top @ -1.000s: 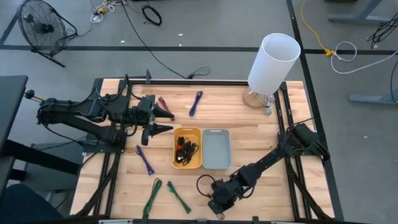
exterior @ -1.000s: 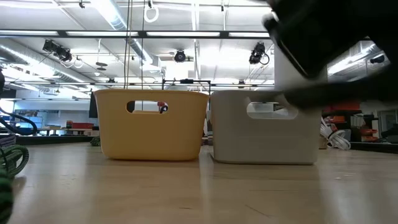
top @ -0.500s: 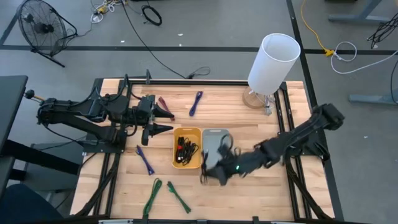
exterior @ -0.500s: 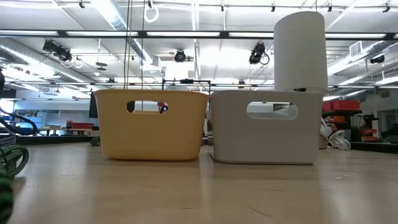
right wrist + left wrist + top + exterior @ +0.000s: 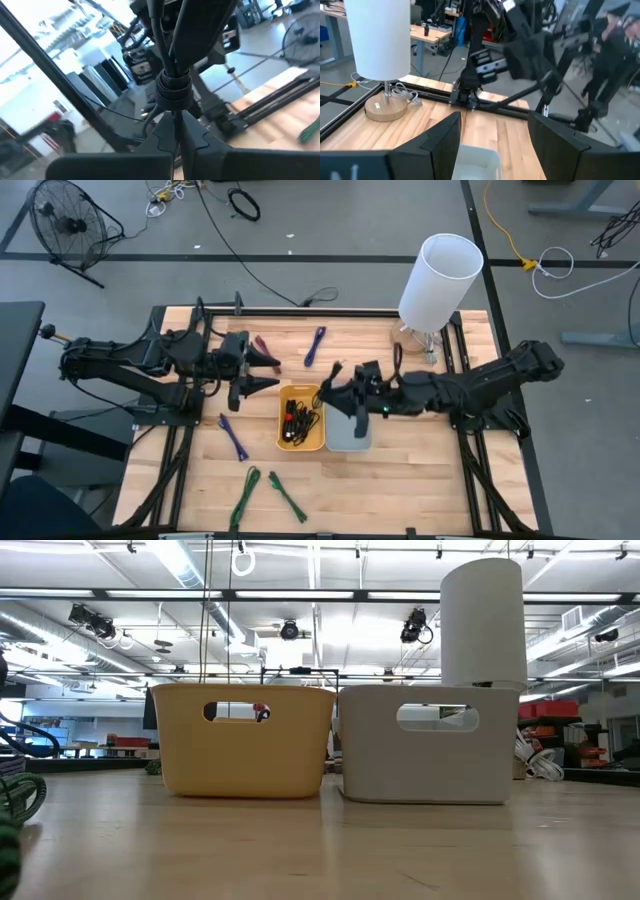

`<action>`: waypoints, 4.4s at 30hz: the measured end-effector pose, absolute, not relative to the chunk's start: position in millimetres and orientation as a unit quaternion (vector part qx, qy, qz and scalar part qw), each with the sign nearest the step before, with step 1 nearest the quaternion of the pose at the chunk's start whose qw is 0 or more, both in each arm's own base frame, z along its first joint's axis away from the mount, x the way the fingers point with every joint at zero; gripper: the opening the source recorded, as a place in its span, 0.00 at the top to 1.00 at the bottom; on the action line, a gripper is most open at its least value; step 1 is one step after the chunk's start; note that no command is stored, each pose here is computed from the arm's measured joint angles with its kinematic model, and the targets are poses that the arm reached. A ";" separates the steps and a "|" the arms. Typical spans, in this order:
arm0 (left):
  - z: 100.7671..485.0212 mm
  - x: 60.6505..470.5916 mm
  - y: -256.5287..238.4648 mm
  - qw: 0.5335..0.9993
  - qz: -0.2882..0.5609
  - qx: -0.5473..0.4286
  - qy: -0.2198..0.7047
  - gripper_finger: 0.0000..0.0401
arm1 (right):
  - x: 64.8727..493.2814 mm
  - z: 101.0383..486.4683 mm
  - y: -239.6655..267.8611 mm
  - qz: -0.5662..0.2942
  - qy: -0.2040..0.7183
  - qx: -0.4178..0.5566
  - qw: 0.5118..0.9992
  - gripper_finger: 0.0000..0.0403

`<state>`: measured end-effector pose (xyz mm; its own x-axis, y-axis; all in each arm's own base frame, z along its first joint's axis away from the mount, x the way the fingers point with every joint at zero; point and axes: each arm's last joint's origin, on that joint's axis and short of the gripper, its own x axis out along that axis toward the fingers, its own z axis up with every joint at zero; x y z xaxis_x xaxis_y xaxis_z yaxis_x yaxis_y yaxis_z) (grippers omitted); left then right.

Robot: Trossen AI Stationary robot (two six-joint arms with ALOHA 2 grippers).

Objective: Pick & Place USB Port
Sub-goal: Put the black charger cable into the yellow bin, then put the black violet charger cable into the gray bin

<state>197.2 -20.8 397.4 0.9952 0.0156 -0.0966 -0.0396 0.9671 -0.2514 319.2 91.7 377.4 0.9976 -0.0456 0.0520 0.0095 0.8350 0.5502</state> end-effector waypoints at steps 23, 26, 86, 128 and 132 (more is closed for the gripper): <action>394.2 255.1 -25.5 0.977 0.043 -0.199 -0.059 0.41 | 329.9 371.0 51.0 0.024 0.011 0.230 0.973 1.00; 391.2 263.5 -26.5 0.975 0.041 -0.208 -0.067 0.41 | 329.9 368.4 50.4 0.020 0.024 0.226 0.974 1.00; 319.7 265.5 -35.9 0.905 0.188 -0.345 0.160 0.93 | 290.3 372.0 25.5 -0.015 0.141 0.200 0.969 0.55; 183.0 273.6 -61.7 0.723 0.304 -0.600 0.157 0.59 | 262.3 383.5 4.9 -0.061 0.154 0.115 0.979 0.60; 183.8 274.8 -56.7 0.738 0.296 -0.582 0.171 0.51 | 262.3 383.5 4.9 -0.062 0.154 0.123 0.979 0.60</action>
